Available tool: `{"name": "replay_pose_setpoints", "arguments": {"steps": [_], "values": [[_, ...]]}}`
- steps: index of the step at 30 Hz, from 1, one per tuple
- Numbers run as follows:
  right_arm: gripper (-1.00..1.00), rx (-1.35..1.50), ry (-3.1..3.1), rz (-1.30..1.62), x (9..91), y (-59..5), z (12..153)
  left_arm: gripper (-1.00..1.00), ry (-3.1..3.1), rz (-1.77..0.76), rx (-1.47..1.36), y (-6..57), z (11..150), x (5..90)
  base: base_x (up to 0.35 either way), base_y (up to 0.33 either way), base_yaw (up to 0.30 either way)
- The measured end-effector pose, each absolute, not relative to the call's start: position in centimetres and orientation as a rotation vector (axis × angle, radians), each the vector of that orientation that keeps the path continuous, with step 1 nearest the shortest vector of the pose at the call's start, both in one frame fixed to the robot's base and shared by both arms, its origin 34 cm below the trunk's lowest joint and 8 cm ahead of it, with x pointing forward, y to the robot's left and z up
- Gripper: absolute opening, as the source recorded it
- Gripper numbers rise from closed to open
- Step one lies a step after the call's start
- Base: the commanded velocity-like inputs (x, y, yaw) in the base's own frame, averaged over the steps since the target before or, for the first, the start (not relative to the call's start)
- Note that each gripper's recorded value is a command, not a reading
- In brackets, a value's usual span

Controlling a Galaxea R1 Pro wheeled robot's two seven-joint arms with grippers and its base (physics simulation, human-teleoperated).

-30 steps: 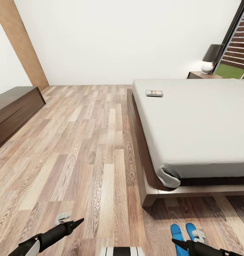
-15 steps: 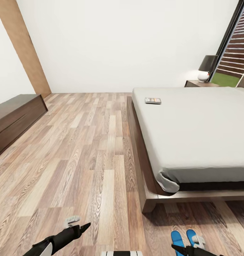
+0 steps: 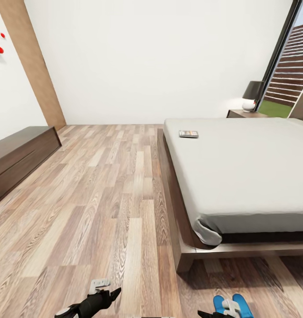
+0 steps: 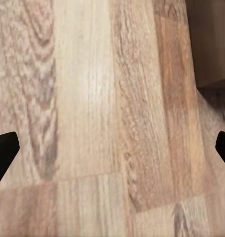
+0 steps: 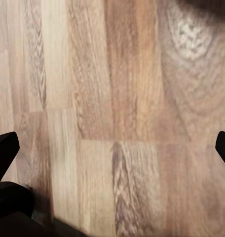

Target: In the bedroom, move the book from the bed onto either nightstand, and place the two sandals side by side next to the bed.

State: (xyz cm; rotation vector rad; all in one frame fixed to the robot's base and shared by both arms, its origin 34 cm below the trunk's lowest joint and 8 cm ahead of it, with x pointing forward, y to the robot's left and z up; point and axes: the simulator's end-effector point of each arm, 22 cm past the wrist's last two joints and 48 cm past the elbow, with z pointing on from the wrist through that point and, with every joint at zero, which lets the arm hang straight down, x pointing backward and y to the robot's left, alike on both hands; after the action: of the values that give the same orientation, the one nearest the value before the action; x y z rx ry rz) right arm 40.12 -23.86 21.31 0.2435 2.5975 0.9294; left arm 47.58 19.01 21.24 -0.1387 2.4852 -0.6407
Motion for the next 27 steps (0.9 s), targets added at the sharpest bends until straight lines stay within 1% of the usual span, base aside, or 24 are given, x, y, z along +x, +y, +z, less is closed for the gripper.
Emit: {"name": "replay_pose_setpoints", "arguments": {"steps": [13, 17, 27], "values": [[1.00, 0.226, 2.570, 0.922, 41.5, -23.7, 23.7, 1.00, 2.460, -0.634, -0.127, 19.2, 23.7, 48.7, 0.000, 0.000, 0.015], [1.00, 0.226, 2.570, 0.921, 41.7, -23.7, 24.5, 1.00, 2.460, -0.633, -0.127, 19.2, 24.6, 48.9, 0.000, 0.000, 0.194], [1.00, 0.228, 2.574, 0.922, 41.8, -23.7, 25.3, 1.00, 2.464, -0.635, -0.128, 19.1, 25.4, 49.0, 0.000, 0.000, 0.258]]}}
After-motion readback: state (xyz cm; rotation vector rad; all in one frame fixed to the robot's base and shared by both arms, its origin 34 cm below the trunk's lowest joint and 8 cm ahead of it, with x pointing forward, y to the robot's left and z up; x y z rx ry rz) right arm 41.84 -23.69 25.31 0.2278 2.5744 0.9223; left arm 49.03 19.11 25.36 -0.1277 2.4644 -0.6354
